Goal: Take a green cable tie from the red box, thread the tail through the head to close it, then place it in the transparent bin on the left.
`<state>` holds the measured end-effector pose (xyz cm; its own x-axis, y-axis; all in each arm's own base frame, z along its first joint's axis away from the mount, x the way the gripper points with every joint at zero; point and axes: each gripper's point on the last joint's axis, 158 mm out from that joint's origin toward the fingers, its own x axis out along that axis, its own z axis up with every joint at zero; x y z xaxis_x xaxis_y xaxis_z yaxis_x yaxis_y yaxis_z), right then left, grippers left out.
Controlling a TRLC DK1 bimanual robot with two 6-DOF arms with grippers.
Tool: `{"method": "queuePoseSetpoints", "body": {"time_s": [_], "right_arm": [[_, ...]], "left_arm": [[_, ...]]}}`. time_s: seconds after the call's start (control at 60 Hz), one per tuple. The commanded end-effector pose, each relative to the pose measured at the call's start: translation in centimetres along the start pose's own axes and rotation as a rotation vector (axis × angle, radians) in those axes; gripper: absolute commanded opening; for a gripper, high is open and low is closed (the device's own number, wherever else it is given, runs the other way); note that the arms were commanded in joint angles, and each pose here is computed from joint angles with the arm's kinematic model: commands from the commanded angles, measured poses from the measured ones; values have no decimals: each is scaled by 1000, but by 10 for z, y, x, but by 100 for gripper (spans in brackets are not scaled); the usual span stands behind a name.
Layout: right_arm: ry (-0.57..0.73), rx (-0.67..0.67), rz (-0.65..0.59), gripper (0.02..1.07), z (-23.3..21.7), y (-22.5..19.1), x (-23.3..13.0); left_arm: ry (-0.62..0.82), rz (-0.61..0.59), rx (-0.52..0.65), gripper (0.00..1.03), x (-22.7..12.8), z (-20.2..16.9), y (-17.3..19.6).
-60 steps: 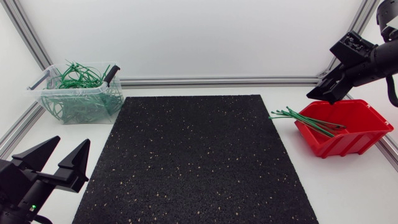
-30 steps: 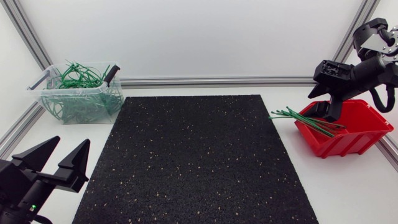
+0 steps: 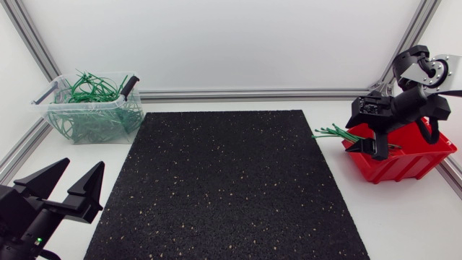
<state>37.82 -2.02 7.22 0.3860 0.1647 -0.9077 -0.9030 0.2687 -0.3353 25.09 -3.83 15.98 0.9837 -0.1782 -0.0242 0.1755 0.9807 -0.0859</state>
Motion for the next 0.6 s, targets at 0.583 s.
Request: {"method": "queuePoseSetpoints", "body": {"time_s": [0.583], "right_arm": [[27,-48,-56,50,9,-28,42]], "left_arm": [[85,0,-25,100,3,-31,0]]}}
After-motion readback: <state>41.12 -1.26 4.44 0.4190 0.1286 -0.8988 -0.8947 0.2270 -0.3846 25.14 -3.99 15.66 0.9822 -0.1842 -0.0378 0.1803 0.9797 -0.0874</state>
